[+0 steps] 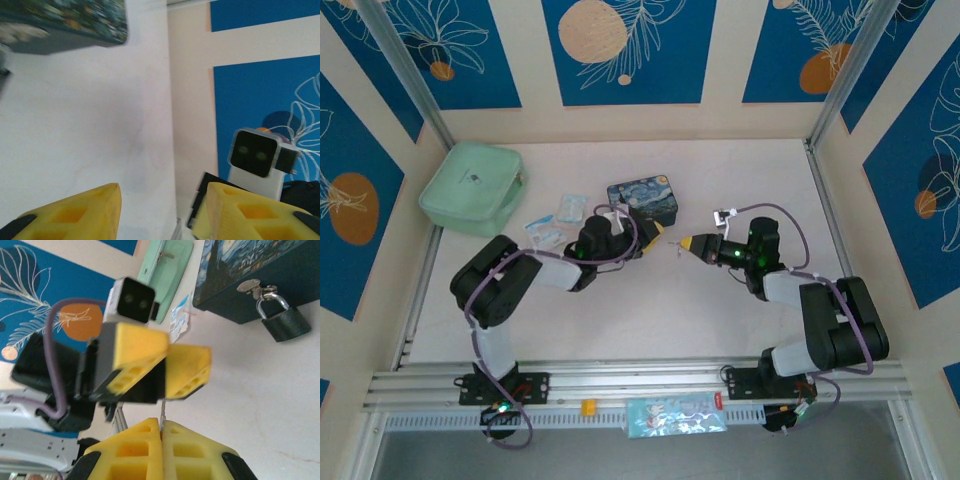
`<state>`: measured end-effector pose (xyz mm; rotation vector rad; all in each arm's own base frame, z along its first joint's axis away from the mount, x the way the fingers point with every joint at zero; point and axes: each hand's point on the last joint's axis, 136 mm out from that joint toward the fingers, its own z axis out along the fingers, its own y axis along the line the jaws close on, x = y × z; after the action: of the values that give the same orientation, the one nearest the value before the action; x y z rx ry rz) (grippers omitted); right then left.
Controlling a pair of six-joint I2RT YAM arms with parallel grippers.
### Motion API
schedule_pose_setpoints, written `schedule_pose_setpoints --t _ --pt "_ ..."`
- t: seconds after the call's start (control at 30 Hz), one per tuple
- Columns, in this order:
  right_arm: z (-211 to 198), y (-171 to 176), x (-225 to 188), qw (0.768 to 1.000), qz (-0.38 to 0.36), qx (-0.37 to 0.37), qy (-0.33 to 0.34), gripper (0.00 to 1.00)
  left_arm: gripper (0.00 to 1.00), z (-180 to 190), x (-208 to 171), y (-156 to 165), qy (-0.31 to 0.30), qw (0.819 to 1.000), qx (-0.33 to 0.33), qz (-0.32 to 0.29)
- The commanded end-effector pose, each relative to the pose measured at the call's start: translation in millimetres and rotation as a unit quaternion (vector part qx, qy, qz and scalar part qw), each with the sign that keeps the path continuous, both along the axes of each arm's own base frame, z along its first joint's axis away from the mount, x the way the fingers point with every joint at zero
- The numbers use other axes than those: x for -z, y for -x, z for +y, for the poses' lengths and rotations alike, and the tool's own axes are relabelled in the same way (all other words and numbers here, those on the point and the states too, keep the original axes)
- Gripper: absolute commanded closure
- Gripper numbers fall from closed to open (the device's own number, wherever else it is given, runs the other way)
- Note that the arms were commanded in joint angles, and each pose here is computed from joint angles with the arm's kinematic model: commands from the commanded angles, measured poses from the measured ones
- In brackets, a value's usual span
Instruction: Unlock a padlock with a key
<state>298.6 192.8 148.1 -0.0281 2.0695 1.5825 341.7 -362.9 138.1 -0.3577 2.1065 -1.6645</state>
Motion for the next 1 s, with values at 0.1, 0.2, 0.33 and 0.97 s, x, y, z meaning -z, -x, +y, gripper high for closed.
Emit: schedule_pose_setpoints --t 0.1,0.2,0.33,0.97 --pt "9 -9 -5 0.999 -0.025 0.025 0.002 1.0 0.53 -5 -25 0 0.037 0.999 -0.026 -0.003" --pt "10 -11 -8 0.999 -0.03 0.031 -0.002 1.0 0.54 -10 -27 -1 0.04 0.999 -0.02 -0.002" --pt "15 -11 -8 0.999 -0.032 0.031 0.001 1.0 0.67 -11 -29 -2 0.044 0.999 -0.023 -0.004" --pt "23 -9 -11 0.999 -0.041 0.014 0.008 0.99 1.0 -14 -37 -2 0.045 0.999 -0.014 -0.012"
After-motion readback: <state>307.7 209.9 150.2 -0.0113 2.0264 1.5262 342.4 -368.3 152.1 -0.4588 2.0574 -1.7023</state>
